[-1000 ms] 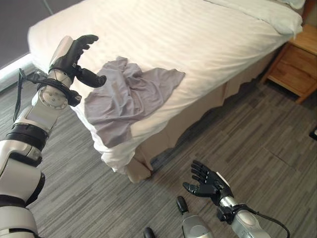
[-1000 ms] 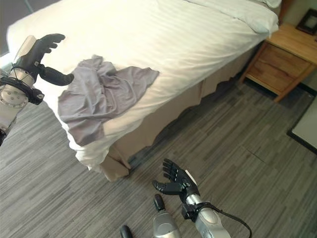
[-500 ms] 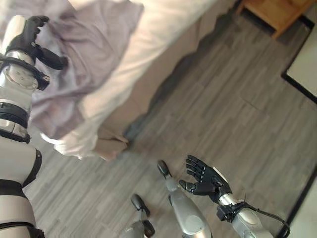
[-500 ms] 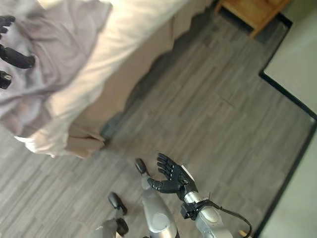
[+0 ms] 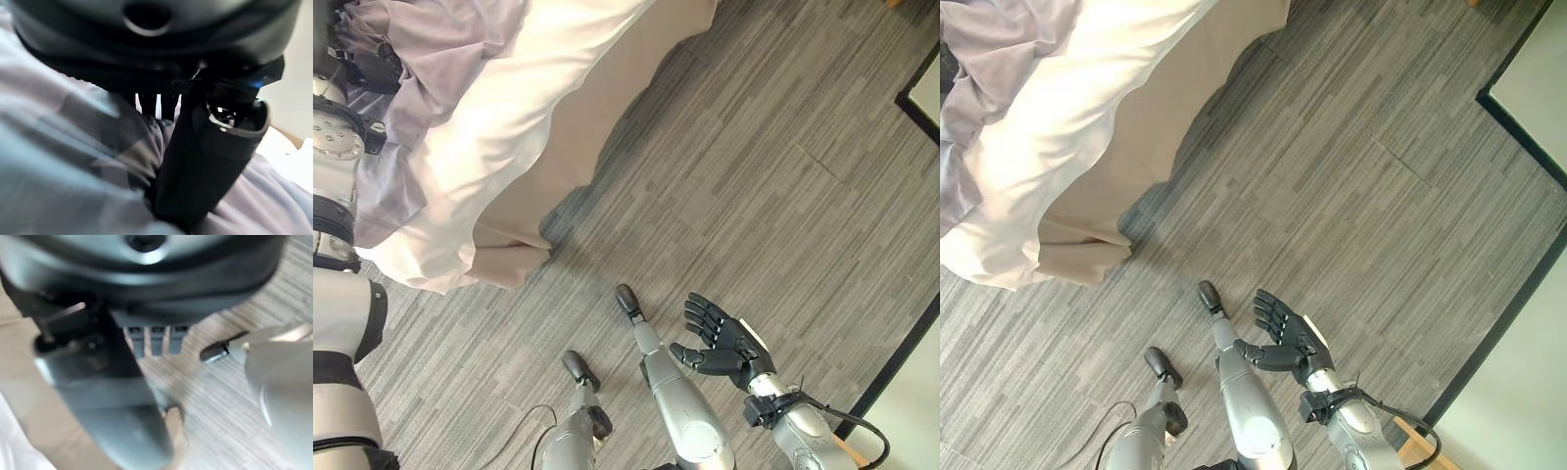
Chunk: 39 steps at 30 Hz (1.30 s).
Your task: Pick up bed clothes into laundry basket.
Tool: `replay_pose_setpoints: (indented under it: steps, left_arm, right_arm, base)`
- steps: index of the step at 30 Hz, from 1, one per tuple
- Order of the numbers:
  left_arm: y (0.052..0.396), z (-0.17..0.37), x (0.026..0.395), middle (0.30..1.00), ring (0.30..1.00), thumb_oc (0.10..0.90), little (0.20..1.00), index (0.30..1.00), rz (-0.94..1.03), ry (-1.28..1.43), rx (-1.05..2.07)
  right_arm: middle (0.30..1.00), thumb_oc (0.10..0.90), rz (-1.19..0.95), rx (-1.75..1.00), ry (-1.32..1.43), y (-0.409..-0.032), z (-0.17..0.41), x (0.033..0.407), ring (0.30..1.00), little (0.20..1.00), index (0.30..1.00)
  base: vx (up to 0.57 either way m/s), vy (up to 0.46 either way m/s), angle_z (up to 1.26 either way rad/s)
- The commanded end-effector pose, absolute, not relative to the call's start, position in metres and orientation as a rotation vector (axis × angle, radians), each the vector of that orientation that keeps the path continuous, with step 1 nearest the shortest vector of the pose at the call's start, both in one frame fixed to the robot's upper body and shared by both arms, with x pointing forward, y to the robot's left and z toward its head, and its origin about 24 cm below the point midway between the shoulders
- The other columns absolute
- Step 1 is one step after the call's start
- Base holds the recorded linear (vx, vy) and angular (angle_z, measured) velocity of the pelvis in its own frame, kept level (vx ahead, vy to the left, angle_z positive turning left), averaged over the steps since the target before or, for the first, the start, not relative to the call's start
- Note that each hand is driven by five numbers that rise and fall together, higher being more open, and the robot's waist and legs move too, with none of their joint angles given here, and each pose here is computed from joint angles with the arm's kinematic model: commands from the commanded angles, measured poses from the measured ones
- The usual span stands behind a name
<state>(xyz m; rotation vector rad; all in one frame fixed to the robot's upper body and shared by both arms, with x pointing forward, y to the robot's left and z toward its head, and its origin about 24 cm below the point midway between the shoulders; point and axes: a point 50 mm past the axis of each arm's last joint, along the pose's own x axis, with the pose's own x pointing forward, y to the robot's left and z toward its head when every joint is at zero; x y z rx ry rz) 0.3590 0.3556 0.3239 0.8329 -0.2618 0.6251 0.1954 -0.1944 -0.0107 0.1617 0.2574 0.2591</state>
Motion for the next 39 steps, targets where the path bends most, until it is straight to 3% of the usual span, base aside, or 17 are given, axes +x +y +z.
replay_pose_setpoints:
  steps: [1, 8, 24, 39]
  left_arm:
    - [0.381, 0.314, 0.346, 0.3, 0.3, 0.4, 0.3, 0.3, 0.687, -0.14, 0.859]
    - [0.342, 0.365, 0.349, 0.3, 0.3, 0.4, 0.3, 0.3, 0.631, -0.457, 0.822]
    - [0.267, 0.395, 0.349, 0.3, 0.3, 0.4, 0.3, 0.3, 0.375, -0.801, 0.765]
    - [0.246, 0.414, 0.34, 0.3, 0.3, 0.4, 0.3, 0.3, 0.262, -0.884, 0.814]
  right_arm:
    - [0.9, 0.8, 0.283, 0.193, 0.139, -0.192, 0.008, 0.198, 0.9, 0.9, 0.9]
    - [0.9, 0.8, 0.285, 0.161, 0.155, -0.2, 0.006, 0.198, 0.9, 0.9, 0.9]
    - [0.9, 0.8, 0.265, 0.086, 0.231, -0.215, -0.006, 0.194, 0.9, 0.9, 0.9]
    - [0.9, 0.8, 0.253, 0.064, 0.33, -0.221, -0.024, 0.181, 0.9, 0.9, 0.9]
  base:
    - [0.0, 0.0, 0.0]
    - [0.01, 0.018, 0.07]
    - [0.03, 0.036, 0.09]
    - [0.06, 0.001, 0.16]
